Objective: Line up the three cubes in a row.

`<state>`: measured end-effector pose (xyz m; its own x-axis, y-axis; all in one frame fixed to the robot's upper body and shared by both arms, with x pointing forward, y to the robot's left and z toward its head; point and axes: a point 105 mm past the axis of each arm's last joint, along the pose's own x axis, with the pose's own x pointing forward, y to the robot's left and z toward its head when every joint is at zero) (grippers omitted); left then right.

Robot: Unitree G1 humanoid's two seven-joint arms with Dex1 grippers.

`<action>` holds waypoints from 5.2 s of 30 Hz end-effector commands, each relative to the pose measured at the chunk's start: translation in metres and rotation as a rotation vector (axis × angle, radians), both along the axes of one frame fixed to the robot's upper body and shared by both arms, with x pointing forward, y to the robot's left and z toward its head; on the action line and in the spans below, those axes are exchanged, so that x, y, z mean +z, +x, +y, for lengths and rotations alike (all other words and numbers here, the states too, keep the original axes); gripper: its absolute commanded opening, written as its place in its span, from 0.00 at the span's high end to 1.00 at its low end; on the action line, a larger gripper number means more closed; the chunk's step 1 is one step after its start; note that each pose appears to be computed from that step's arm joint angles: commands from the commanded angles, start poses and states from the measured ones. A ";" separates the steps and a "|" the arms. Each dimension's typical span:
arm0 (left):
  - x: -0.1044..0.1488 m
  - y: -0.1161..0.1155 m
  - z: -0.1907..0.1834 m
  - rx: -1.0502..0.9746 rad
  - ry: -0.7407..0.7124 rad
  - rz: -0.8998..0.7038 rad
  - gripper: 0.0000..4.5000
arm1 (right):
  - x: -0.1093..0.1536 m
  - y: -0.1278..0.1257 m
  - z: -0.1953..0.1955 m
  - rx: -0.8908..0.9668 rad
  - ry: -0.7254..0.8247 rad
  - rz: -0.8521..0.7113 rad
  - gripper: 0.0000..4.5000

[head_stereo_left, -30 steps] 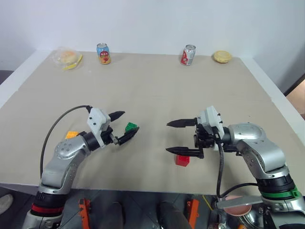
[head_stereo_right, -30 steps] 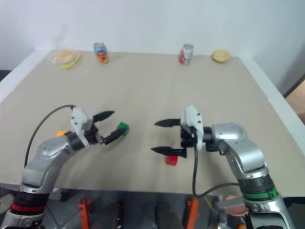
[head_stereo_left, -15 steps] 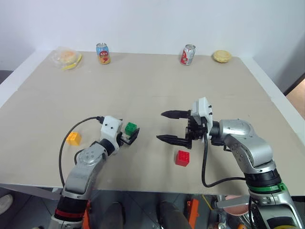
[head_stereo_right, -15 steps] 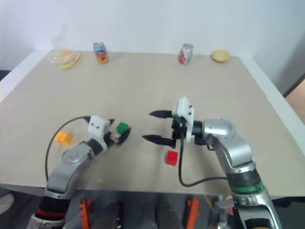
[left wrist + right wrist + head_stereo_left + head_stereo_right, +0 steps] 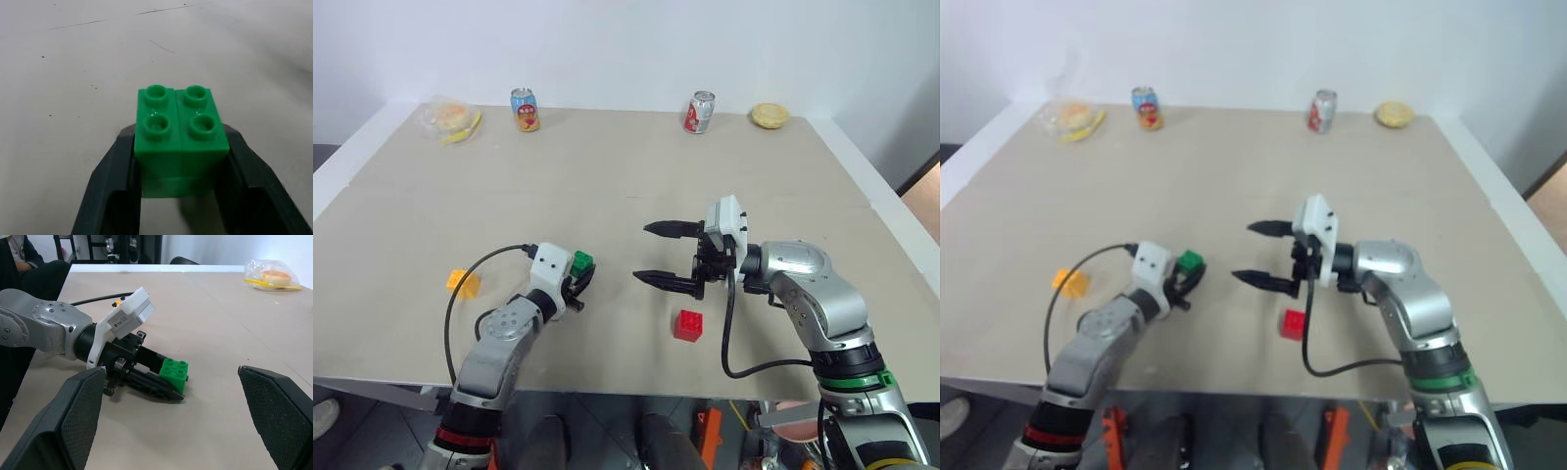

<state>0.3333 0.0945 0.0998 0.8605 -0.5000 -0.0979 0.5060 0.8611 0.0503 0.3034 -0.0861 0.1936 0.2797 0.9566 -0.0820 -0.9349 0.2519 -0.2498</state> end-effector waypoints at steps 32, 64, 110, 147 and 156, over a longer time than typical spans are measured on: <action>-0.007 -0.057 -0.050 -0.997 0.262 -0.001 0.70 | -0.018 -0.066 -0.052 0.071 -0.209 0.109 0.00; 0.065 -0.040 0.153 0.223 0.042 -0.104 0.00 | 0.043 -0.030 0.034 0.199 0.141 -0.010 0.00; 0.028 -0.070 0.031 -0.836 0.211 0.074 0.69 | 0.008 -0.058 0.000 0.198 -0.039 0.096 0.00; 0.061 -0.069 0.021 -1.035 0.094 0.021 0.02 | 0.016 -0.064 -0.020 0.054 0.005 0.097 0.00; 0.140 0.003 0.063 -0.172 -0.305 -0.279 0.02 | 0.025 -0.014 -0.068 -0.437 0.320 0.074 0.00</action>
<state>0.3253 0.1322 0.2357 0.5968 -0.7531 0.2770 0.7899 0.6121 -0.0377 0.2775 -0.1376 0.2152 0.5552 0.8231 0.1197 -0.8260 0.5624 -0.0360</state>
